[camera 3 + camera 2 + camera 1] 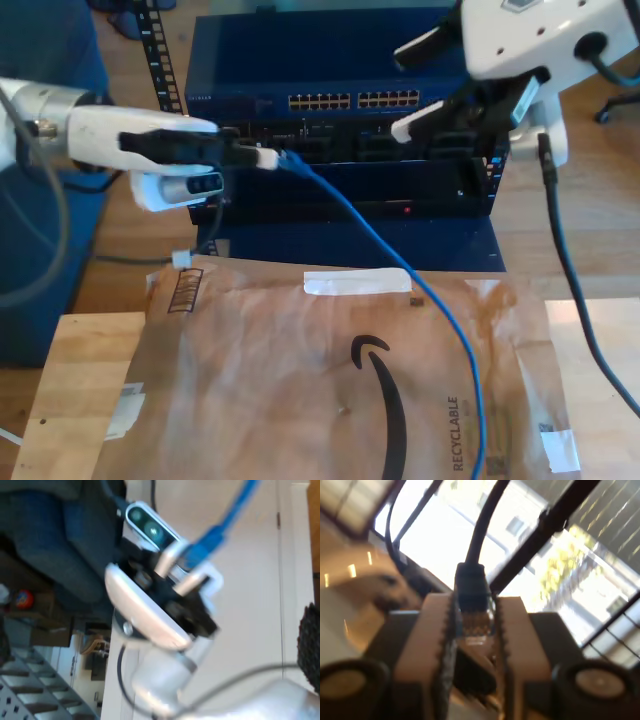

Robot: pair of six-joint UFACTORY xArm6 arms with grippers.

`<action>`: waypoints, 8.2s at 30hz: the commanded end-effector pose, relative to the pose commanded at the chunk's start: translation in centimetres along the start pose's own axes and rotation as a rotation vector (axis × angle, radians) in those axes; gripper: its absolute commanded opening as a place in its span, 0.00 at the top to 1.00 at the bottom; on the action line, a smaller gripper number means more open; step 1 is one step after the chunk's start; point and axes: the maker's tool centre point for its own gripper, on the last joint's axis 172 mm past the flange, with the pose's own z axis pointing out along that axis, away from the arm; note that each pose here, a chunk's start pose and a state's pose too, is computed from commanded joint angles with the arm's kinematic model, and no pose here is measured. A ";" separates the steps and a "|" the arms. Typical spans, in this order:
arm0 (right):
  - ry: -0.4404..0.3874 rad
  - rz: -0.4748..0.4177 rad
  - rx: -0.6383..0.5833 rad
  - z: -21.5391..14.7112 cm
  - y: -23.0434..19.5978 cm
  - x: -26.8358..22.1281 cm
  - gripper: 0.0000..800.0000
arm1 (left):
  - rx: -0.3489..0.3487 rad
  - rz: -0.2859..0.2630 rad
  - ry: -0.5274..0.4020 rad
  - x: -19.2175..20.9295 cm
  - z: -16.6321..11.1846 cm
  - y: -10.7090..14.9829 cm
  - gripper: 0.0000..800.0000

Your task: Grab the cable and plug it in

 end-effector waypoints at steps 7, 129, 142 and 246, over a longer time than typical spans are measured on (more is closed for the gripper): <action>-0.001 -0.241 0.196 -0.4 -0.7 0.1 0.01 | 0.092 -0.080 -0.026 0.5 -0.2 -0.6 0.99; 0.063 -0.496 0.433 11.6 0.0 0.1 0.99 | 0.122 -0.074 -0.152 -1.0 -4.0 -3.2 0.01; 0.295 -0.653 0.846 2.7 -7.1 5.3 0.99 | -0.282 0.036 0.088 5.0 -13.8 -4.7 0.01; 0.739 -0.779 0.875 14.2 -12.9 16.1 1.00 | -0.714 0.547 0.909 58.7 -18.4 -11.2 0.00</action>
